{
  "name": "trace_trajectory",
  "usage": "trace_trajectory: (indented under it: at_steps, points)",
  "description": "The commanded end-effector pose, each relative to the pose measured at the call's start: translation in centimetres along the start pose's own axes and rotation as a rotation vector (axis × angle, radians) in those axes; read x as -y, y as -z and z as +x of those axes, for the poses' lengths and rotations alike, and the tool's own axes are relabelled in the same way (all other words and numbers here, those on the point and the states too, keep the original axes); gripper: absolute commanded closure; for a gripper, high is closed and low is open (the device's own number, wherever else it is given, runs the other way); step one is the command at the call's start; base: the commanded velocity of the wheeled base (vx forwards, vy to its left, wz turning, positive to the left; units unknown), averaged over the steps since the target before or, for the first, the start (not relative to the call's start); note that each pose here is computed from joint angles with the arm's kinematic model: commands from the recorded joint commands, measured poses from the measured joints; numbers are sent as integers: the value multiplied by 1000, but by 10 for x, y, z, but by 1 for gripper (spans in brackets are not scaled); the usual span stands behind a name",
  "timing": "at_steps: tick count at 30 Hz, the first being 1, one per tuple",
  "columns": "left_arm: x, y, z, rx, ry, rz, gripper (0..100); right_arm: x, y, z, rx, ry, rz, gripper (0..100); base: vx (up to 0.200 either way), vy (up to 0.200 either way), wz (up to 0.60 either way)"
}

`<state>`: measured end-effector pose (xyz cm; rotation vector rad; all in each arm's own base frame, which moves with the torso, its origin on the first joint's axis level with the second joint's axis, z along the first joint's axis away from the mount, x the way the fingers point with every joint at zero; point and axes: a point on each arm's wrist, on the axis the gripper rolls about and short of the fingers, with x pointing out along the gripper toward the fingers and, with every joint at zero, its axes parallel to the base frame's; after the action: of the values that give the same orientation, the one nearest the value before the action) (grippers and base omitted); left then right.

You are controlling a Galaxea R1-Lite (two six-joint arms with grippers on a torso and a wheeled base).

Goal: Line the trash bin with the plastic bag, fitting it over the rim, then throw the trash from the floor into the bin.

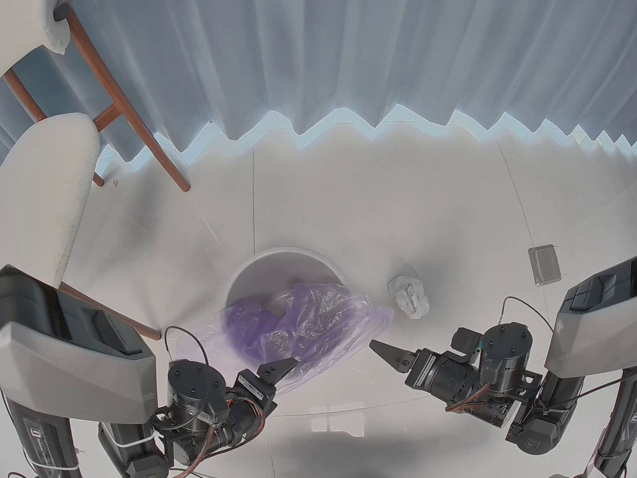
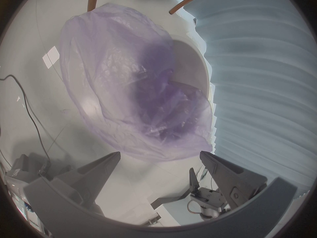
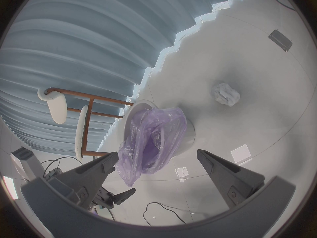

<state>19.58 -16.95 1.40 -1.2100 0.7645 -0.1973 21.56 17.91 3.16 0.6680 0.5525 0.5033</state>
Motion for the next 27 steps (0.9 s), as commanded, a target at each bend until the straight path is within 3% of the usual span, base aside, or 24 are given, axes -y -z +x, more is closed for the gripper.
trace_trajectory:
  at_steps: [1, 12, 13, 27]
  points:
    - [-6, -8, 11, 31, -21, -15, 0, -1, -1, 1, 10, -11, 0, 0, 0, 0, 0]
    - [-4, -16, 15, 58, -8, -28, 0, 1, -2, 2, 14, -7, 2, 0, 0, 0, 0]
    - [-5, -15, 16, 57, -13, -25, 100, 1, -1, 2, 13, -6, 2, 0, 0, 0, 0]
    - [4, -10, 0, 63, 18, -4, 100, 2, -1, 3, 10, -3, 2, 0, 0, 0, 0]
